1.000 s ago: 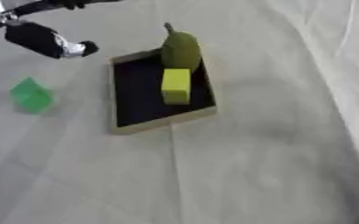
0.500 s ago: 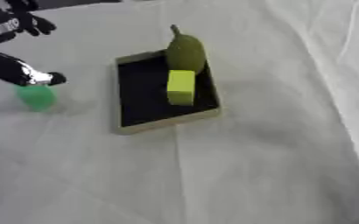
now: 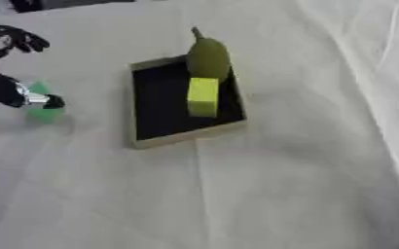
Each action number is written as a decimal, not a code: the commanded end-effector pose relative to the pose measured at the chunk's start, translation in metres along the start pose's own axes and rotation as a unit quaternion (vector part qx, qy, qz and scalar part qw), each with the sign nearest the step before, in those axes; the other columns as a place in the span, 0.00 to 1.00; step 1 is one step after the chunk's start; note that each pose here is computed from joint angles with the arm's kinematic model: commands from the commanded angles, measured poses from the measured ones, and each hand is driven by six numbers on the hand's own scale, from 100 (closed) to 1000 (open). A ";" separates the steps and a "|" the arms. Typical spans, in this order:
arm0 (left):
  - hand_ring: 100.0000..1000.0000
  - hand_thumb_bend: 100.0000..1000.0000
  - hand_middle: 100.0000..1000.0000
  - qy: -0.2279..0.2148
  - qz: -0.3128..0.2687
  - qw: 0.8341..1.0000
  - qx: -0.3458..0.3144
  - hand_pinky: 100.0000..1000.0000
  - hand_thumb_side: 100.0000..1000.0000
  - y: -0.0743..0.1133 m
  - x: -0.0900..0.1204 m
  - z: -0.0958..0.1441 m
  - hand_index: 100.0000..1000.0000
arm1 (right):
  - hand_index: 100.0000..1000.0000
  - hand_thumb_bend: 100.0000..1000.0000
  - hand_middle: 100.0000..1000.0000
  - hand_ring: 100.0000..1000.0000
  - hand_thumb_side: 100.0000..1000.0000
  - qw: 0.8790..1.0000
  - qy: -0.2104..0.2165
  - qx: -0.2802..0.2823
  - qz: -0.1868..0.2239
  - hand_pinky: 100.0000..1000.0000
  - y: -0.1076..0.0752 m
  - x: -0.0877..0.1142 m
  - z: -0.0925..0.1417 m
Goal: Pick up objects on the table and place them in the box.
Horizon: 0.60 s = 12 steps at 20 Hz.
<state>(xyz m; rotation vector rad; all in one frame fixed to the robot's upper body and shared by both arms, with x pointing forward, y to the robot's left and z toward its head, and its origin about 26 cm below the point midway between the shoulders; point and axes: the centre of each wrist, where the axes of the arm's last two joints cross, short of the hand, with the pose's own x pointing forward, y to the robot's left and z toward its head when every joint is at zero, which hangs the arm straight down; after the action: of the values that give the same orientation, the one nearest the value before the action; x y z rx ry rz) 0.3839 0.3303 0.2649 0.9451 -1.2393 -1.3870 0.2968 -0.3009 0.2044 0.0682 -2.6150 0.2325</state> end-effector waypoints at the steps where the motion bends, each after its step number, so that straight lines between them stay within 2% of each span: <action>1: 0.87 0.68 0.80 0.053 -0.013 0.998 0.008 0.93 0.40 0.006 -0.024 0.005 0.91 | 0.79 0.00 0.54 0.95 0.59 1.000 -0.013 0.009 0.009 0.88 -0.002 0.007 -0.006; 7: 0.87 0.66 0.79 0.087 0.021 0.996 -0.009 0.93 0.42 -0.010 -0.046 -0.002 0.91 | 0.79 0.00 0.54 0.95 0.59 1.000 -0.013 0.008 0.008 0.88 -0.001 0.007 -0.006; 10: 0.86 0.54 0.78 0.089 0.049 0.995 -0.008 0.93 0.38 -0.010 -0.049 -0.008 0.89 | 0.79 0.00 0.54 0.95 0.59 1.000 -0.012 0.008 0.007 0.88 -0.001 0.006 -0.006; 12: 0.86 0.52 0.77 0.083 0.069 0.994 -0.013 0.92 0.36 -0.009 -0.048 -0.011 0.89 | 0.79 0.00 0.54 0.95 0.59 1.000 -0.012 0.008 0.007 0.88 0.000 0.006 -0.006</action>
<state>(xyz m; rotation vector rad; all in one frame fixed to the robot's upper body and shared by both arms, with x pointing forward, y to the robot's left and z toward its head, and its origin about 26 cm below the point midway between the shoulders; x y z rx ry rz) 0.4034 0.3665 0.2375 0.9024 -1.1237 -1.2214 0.2967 -0.3008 0.2041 0.0676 -2.6110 0.2352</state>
